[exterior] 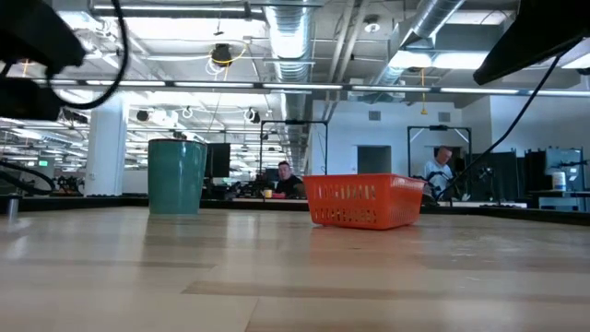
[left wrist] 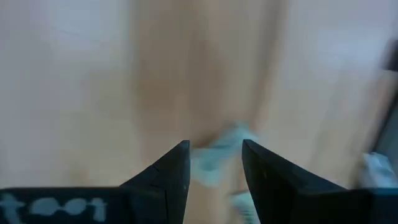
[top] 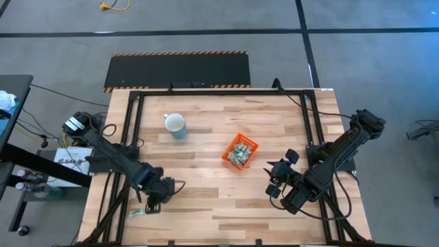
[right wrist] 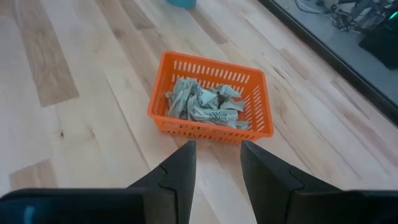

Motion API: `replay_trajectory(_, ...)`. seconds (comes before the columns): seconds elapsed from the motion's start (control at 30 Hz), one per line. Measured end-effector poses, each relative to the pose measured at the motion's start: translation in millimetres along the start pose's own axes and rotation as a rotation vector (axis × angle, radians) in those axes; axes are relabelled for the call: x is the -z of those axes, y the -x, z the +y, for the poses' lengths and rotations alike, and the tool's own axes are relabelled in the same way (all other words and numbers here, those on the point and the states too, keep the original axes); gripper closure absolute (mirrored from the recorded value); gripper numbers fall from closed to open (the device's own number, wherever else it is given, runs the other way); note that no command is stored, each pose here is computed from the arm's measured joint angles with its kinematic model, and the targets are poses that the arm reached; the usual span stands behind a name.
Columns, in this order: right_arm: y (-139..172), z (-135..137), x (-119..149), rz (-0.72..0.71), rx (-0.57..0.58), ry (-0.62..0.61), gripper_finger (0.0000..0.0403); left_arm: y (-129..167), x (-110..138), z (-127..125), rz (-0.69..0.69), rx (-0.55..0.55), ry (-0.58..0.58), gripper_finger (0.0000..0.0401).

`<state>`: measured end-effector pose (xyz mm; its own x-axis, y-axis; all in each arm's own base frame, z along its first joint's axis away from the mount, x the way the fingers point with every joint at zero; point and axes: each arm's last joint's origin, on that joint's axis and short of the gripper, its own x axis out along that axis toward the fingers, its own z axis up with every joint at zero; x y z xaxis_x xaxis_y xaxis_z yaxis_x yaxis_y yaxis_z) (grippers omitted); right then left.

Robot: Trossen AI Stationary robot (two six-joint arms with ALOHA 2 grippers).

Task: Pick and place Stevia / Truvia into bins
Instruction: Put the stevia packet into the basket

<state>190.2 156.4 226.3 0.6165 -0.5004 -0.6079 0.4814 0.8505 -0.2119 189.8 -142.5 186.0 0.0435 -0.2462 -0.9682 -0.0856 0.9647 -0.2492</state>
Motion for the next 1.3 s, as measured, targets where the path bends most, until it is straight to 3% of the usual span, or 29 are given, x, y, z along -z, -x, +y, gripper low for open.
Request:
replay_trajectory(0.1, 0, 1, -1, -0.004, -0.008, -0.012, 0.0285, -8, 4, -4, 0.017, 0.075, 0.064, 0.0267)
replay_trajectory(0.2, 0, 3, -2, -0.011, -0.021, -0.047, 0.0285, -9, 6, -6, 0.028, 0.075, 0.182, 0.0267)
replay_trajectory(0.37, 0, 5, -3, -0.018, -0.033, -0.153, 0.0285, -10, 9, -8, 0.015, 0.051, 0.277, 0.0267)
replay_trajectory(0.53, 0, 8, -5, -0.031, -0.061, -0.236, 0.0285, -11, 16, -10, 0.002, -0.003, 0.641, 0.0267)
replay_trajectory(0.63, 0, 12, -8, -0.044, -0.089, -0.276, 0.0285, -12, 23, -15, -0.001, -0.021, 0.765, 0.0267)
replay_trajectory(0.83, 1, 18, -12, -0.066, -0.141, -0.349, 0.0285, -15, 33, -27, 0.005, -0.001, 0.774, 0.0267)
replay_trajectory(1.07, 2, 22, -15, -0.083, -0.173, -0.398, 0.0285, -16, 44, -26, -0.051, -0.094, 0.748, 0.0267)
replay_trajectory(1.3, 3, 26, -19, -0.100, -0.206, -0.445, 0.0285, -16, 47, -28, -0.138, -0.132, 0.514, 0.0267)
